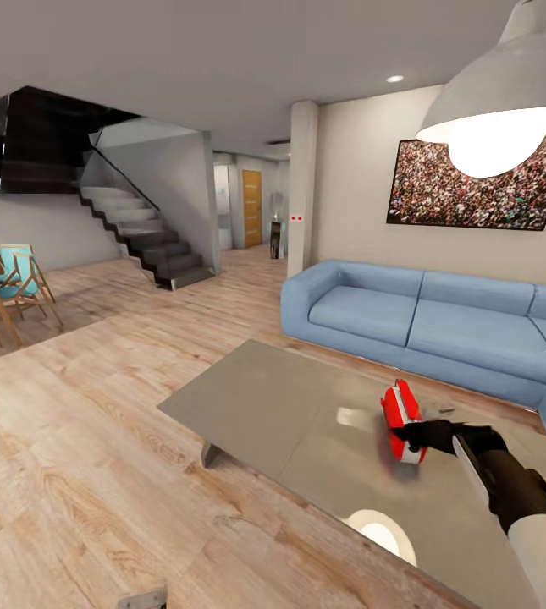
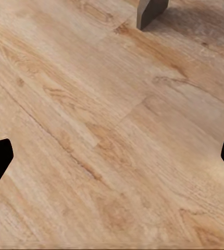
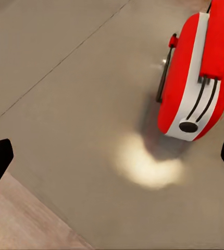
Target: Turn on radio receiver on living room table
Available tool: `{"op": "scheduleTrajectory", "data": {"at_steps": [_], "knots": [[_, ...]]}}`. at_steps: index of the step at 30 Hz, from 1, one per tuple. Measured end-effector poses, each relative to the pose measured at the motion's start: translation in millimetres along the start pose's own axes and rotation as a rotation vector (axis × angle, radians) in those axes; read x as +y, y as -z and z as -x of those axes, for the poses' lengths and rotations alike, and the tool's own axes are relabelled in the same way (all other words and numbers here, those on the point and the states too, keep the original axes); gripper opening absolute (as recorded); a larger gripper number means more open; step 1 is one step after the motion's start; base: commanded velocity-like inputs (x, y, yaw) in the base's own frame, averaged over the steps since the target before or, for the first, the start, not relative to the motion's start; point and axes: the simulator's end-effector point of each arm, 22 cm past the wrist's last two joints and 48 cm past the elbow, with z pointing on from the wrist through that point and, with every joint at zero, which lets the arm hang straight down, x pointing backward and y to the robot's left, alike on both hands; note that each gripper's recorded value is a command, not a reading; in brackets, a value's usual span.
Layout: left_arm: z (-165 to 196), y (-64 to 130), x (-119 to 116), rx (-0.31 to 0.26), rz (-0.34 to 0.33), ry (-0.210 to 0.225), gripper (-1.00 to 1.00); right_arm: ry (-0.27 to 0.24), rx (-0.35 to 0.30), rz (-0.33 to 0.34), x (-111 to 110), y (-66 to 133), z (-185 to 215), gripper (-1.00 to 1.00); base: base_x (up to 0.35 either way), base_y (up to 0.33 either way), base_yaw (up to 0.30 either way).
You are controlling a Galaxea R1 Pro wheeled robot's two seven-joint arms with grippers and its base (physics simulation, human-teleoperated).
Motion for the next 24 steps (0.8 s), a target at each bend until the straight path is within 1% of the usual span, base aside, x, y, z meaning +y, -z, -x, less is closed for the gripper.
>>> {"op": "scheduleTrajectory", "data": {"at_steps": [3, 4, 5, 6, 8, 11, 13, 14, 16, 17, 19, 24], "knots": [[-18.2, 0.3, 0.1, 0.034, -0.003, -0.009, 1.00, 0.002, -0.018, -0.013, -9.0, 4.9, 19.2, 1.00, 0.000, 0.000, 0.000], [-28.1, 0.6, 0.7, 0.053, -0.003, -0.014, 1.00, 0.003, -0.039, -0.022, -14.8, 8.9, 36.5, 1.00, 0.000, 0.000, 0.000], [-30.6, 0.8, 1.1, 0.058, -0.003, -0.016, 1.00, 0.004, -0.047, -0.024, -15.9, 10.2, 42.5, 1.00, 0.000, 0.000, 0.000], [-35.9, 1.0, 2.5, 0.069, -0.002, -0.020, 1.00, 0.004, -0.068, -0.027, -18.7, 13.7, 57.6, 1.00, 0.000, 0.000, 0.000], [-38.6, 1.0, 4.0, 0.074, 0.000, -0.022, 1.00, 0.004, -0.078, -0.028, -19.9, 15.3, 64.4, 1.00, 0.000, 0.000, 0.000], [-51.0, 0.4, 14.9, 0.100, 0.014, -0.036, 1.00, 0.007, -0.089, -0.025, -17.6, 16.2, 72.5, 1.00, 0.000, 0.000, 0.000], [-60.8, -0.4, 28.5, 0.120, 0.030, -0.053, 1.00, 0.008, -0.091, -0.025, -17.1, 16.3, 73.8, 1.00, 0.000, 0.000, 0.000], [-72.0, -1.1, 46.8, 0.142, 0.050, -0.072, 1.00, 0.008, -0.092, -0.027, -17.9, 16.5, 74.5, 1.00, 0.000, 0.000, 0.000], [-91.9, 0.0, 72.3, 0.165, 0.074, -0.097, 1.00, 0.008, -0.093, -0.030, -19.3, 17.0, 75.1, 1.00, 0.000, 0.000, 0.000], [-99.7, 1.2, 82.7, 0.160, 0.084, -0.105, 1.00, 0.008, -0.093, -0.030, -19.5, 17.1, 75.2, 1.00, 0.000, 0.000, 0.000], [-103.4, 2.9, 92.6, 0.128, 0.093, -0.108, 1.00, 0.006, -0.093, -0.027, -18.9, 17.2, 75.3, 1.00, 0.000, 0.000, 0.000], [-105.7, 4.9, 93.5, 0.105, 0.097, -0.105, 1.00, 0.005, -0.093, -0.023, -17.1, 16.8, 75.3, 1.00, 0.065, -0.009, 0.000]]}}
